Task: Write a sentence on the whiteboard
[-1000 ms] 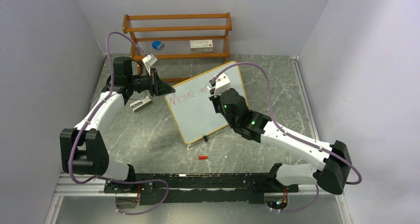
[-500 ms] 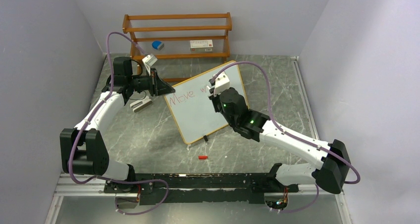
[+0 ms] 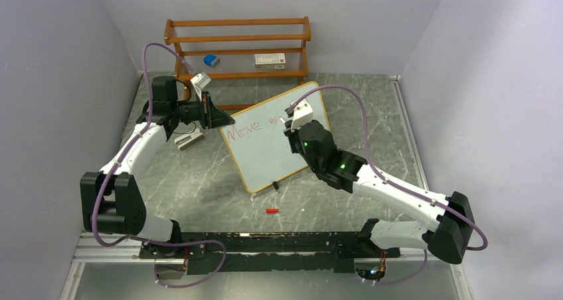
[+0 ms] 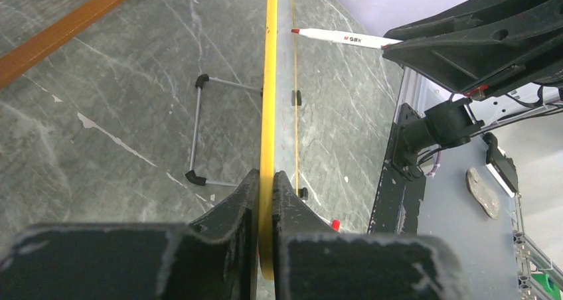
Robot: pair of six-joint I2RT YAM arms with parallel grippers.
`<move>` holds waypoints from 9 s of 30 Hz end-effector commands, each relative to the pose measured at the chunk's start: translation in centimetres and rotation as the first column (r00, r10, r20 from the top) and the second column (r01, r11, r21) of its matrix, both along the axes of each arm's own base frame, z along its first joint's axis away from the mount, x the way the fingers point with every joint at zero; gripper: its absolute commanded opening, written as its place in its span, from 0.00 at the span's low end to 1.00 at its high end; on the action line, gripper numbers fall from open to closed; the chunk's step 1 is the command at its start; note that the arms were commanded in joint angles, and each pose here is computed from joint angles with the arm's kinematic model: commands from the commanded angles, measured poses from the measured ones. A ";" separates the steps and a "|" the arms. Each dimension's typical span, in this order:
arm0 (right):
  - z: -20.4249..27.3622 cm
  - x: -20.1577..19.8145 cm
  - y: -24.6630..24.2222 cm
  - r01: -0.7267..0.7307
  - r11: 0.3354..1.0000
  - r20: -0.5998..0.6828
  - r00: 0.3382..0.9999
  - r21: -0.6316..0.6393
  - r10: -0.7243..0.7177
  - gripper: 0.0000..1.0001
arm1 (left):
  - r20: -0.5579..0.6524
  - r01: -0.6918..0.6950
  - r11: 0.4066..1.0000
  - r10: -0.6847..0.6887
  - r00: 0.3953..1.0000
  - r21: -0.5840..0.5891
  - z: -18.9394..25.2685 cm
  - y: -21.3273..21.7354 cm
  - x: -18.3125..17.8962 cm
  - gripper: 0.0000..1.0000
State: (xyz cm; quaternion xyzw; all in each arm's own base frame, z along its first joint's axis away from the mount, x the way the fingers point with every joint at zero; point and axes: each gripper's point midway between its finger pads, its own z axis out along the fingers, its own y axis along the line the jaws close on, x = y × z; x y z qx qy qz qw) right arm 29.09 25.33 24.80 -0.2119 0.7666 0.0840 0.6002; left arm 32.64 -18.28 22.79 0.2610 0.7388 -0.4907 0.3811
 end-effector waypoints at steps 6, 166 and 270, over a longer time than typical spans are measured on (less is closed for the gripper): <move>-0.1 0.0 -0.2 0.012 1.000 -0.004 1.000 0.027 -0.012 0.00 | 0.025 -0.035 0.999 0.034 0.999 0.042 -0.6 0.8 0.9 0.05; 0.6 0.2 -0.9 0.020 0.999 -0.001 1.000 0.045 -0.020 0.00 | 0.021 -0.029 0.999 0.029 0.999 0.039 -0.6 0.7 0.8 0.05; -1.2 1.0 -2.5 0.054 0.998 -0.049 0.997 -0.015 -0.055 0.00 | 0.051 -0.016 0.999 0.013 0.999 0.048 -0.5 0.7 0.8 0.05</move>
